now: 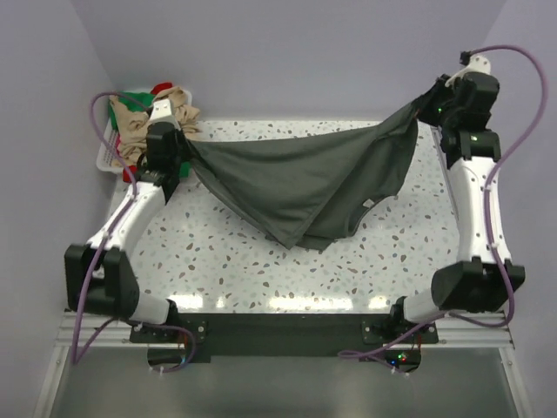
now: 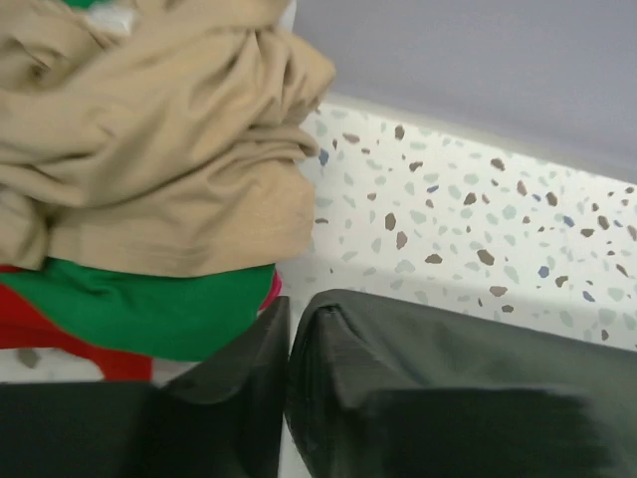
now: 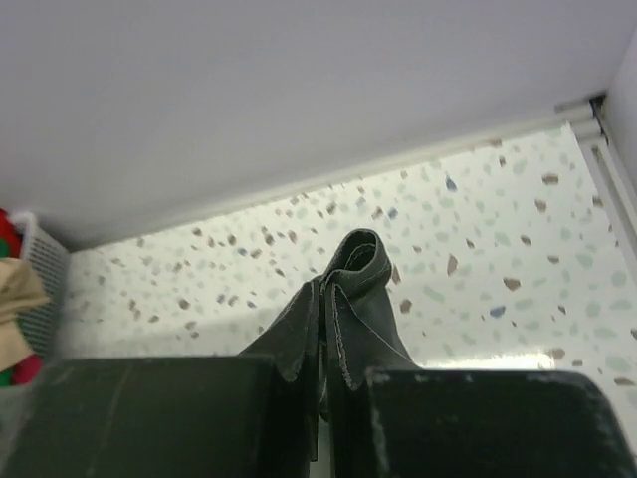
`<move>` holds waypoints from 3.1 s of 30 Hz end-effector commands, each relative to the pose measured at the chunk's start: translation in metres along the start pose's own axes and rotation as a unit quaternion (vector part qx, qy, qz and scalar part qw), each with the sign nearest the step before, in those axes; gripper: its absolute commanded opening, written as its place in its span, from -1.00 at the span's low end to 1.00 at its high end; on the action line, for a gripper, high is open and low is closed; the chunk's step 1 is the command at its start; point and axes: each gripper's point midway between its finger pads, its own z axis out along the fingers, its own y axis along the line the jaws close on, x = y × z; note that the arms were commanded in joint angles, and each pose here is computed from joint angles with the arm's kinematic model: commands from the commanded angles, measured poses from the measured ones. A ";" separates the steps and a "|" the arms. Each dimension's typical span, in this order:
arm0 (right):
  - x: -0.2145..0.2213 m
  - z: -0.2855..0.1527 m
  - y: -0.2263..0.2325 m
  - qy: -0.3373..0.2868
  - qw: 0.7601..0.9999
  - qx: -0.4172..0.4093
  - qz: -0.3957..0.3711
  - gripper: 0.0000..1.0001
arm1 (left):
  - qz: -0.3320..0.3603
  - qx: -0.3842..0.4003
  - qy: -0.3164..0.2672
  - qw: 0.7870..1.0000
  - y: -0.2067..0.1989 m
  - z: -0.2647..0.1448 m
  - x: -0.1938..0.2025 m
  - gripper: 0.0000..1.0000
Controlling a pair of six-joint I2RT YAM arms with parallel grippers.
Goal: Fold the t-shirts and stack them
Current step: Flatten the tshirt out
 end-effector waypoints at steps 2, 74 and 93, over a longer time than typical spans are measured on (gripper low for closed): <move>0.086 0.055 -0.053 0.100 0.993 0.067 -0.003 -1.00 | -0.028 0.096 0.019 0.995 -0.040 0.066 -0.001 -0.18; 0.265 0.073 -0.113 0.316 0.939 0.114 0.069 0.11 | 0.163 0.152 0.220 0.950 -0.167 -0.086 0.153 -1.00; 0.273 0.084 -0.071 0.338 0.936 -0.004 0.096 0.08 | 0.155 0.007 0.207 0.966 -0.042 -0.079 0.141 -1.00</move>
